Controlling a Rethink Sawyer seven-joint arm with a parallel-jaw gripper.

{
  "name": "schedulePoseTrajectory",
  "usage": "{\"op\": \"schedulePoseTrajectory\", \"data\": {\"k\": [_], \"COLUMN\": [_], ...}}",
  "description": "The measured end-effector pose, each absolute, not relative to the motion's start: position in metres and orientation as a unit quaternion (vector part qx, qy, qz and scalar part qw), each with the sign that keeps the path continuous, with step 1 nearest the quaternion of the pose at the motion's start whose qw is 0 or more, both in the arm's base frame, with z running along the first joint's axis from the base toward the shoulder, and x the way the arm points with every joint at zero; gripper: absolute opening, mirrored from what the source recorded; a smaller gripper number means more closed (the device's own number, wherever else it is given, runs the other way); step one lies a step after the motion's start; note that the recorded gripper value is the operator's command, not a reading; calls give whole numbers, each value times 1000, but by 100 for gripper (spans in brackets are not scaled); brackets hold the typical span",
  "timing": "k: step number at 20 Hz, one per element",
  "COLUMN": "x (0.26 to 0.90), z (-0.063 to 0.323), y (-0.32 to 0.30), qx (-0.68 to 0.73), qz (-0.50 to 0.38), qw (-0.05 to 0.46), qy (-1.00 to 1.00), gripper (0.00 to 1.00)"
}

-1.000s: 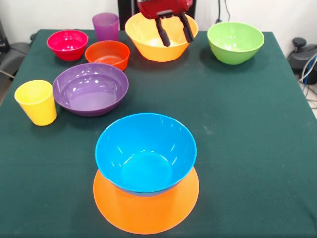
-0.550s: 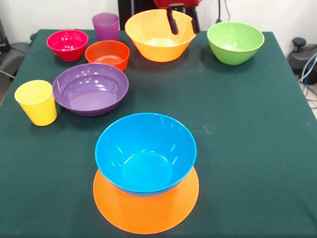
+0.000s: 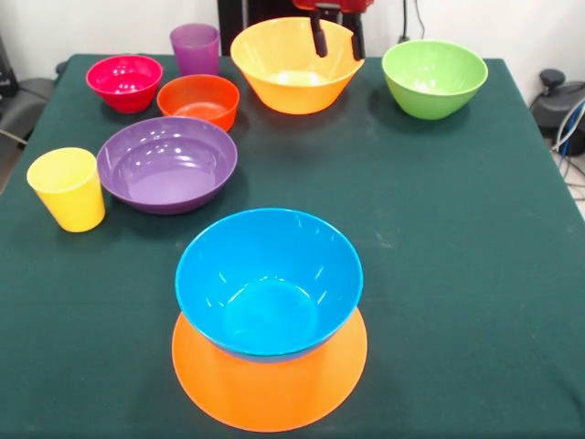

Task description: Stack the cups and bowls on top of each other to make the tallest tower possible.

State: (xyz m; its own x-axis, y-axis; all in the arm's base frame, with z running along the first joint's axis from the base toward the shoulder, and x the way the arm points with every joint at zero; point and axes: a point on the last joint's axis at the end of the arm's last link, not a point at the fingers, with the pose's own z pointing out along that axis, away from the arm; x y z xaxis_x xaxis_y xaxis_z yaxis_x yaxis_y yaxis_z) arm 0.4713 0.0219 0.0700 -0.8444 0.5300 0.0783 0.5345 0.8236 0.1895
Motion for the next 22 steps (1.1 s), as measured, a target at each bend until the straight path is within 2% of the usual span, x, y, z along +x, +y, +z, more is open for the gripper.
{"op": "schedulePoseTrajectory", "data": {"k": [11, 22], "x": [460, 443], "z": [41, 20], "y": [26, 11], "qx": [-321, -355], "qz": [-88, -53], "qw": [-30, -7], "qy": [-943, -934], "gripper": [100, 100]}}
